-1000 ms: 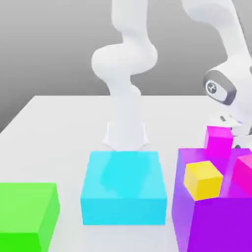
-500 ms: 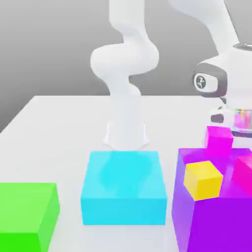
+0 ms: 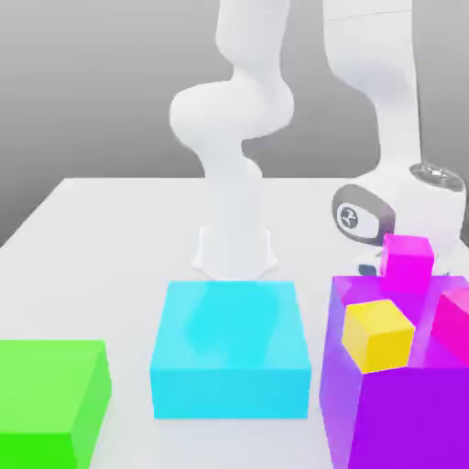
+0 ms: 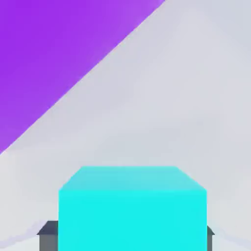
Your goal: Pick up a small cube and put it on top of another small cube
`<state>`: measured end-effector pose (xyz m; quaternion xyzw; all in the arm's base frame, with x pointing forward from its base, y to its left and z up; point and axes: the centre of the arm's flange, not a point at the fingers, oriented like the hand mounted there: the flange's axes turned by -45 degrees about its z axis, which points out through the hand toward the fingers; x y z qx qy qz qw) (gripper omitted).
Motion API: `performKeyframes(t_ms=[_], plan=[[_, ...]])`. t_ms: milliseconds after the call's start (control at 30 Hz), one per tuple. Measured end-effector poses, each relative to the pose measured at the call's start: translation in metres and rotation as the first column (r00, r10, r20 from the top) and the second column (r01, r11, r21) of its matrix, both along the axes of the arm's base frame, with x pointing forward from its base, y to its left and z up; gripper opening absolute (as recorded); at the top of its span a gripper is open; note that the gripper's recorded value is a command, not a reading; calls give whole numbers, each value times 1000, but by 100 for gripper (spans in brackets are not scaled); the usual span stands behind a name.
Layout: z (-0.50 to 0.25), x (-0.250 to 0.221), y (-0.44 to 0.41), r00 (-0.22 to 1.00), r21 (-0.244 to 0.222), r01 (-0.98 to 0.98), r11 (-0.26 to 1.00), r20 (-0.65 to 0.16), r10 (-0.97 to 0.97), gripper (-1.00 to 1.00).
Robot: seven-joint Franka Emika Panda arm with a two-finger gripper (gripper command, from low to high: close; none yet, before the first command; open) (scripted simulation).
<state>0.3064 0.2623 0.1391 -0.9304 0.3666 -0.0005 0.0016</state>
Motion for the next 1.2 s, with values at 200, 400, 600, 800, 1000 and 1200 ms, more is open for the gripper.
performKeyframes(t_ms=[200,400,600,800,1000,1200], plan=[[32,1,0,1000,-1,0,1000,-1,0,-100],[62,-2,43,963,-24,-270,963,2,270,-100],[83,10,107,780,-58,-625,779,-7,626,-100],[135,55,138,615,-72,-787,612,-19,788,-100],[214,118,133,506,-74,-861,503,-27,862,-100],[302,170,104,398,-75,-916,395,-35,917,-100]])
